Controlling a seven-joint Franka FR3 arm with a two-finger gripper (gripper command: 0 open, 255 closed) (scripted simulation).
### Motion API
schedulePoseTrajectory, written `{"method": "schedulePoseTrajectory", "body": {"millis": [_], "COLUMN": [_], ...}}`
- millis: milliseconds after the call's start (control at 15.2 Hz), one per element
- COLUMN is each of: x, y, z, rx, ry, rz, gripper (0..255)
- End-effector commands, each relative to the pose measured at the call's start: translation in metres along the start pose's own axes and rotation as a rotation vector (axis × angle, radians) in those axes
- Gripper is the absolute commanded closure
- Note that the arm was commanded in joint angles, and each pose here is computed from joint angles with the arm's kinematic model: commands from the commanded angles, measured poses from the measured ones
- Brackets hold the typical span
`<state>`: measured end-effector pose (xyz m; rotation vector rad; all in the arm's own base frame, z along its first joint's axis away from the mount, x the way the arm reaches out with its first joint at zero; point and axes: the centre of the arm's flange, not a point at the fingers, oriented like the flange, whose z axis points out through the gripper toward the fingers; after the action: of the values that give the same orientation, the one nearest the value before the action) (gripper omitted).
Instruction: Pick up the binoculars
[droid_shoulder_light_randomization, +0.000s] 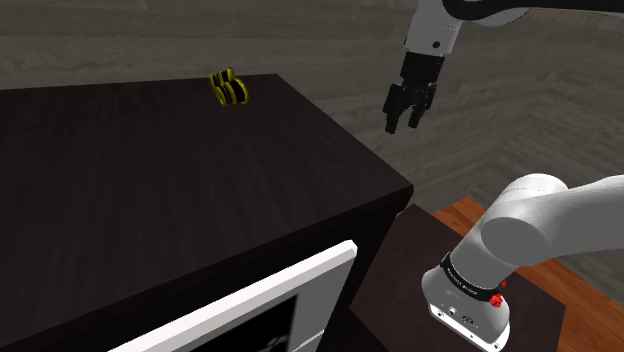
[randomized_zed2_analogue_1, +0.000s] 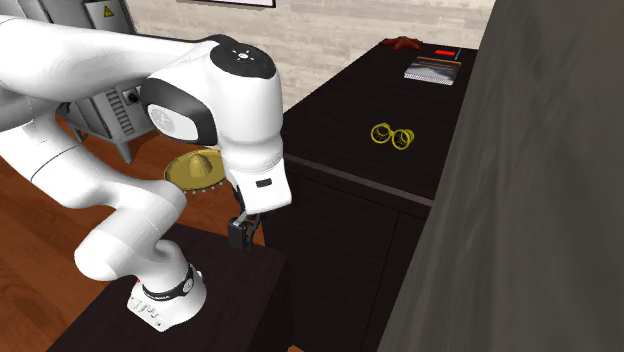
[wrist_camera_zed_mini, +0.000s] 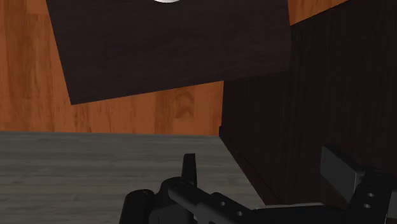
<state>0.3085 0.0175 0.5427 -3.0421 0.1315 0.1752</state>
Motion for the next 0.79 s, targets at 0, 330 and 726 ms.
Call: {"method": "schedulePoseTrajectory", "body": {"millis": [0,330,726], "x": [0.0,0.021,0.046], "y": [0.0,-0.06,-0.131], "z": [0.0,-0.017,-0.038], "rx": [0.0,-0.006,-0.013], "ry": [0.0,0.027,0.058], "rz": [0.0,0.017,0.038], "gripper": [0,0,0]}}
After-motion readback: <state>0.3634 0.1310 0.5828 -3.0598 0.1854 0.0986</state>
